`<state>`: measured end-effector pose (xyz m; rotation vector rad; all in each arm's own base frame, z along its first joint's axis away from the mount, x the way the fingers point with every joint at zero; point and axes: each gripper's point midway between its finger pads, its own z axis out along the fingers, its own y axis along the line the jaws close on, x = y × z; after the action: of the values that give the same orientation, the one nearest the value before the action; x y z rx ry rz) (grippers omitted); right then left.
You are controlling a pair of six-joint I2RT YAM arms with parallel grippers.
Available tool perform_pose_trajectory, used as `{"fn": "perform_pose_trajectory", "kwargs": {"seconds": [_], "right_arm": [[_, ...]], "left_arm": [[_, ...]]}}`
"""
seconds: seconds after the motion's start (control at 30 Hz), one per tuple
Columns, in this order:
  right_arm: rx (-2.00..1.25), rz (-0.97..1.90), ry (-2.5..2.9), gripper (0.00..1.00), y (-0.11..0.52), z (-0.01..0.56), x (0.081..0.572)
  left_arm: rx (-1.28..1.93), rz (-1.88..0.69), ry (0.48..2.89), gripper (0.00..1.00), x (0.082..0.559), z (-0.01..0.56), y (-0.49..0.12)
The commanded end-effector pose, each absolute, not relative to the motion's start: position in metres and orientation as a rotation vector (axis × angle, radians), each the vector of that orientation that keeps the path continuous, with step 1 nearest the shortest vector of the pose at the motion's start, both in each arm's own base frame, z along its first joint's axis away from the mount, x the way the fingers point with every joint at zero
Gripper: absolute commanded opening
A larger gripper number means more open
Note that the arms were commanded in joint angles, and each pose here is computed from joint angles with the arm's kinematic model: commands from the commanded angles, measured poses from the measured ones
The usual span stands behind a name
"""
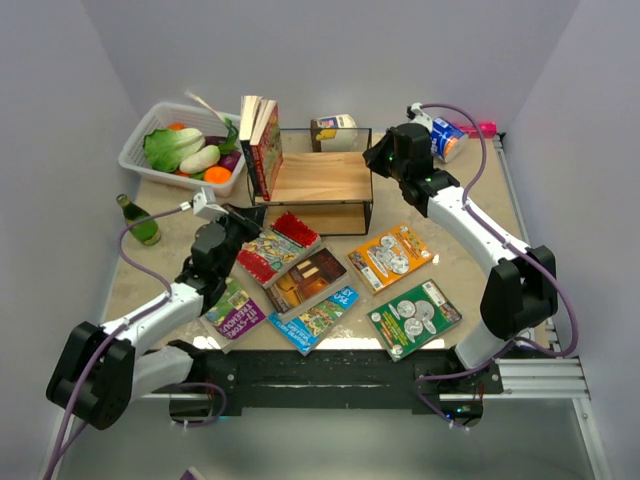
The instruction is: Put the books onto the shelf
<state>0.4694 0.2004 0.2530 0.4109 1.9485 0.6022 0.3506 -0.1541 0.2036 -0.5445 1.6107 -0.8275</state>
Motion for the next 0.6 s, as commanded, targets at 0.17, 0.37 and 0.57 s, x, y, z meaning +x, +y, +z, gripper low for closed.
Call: {"fn": "perform_pose_trajectory", "kwargs": {"seconds": [0.17,0.37,0.57], "right_arm": [[0.387,0.548,2.084,0.00,0.194,0.220,0.450],[0.384,0.548,2.086,0.00,0.194,0.219,0.450],[0.386,0.549,2.086,0.00,0.194,0.219,0.450]], "left_arm": [[-0.543,-0.862,1.542,0.00,0.370,0.222,-0.160],[-0.542,-0.867,1.525,0.00,0.381,0.229,-0.164],[-0.547,-0.851,1.517,0.00,0.387,0.235,-0.163]]}}
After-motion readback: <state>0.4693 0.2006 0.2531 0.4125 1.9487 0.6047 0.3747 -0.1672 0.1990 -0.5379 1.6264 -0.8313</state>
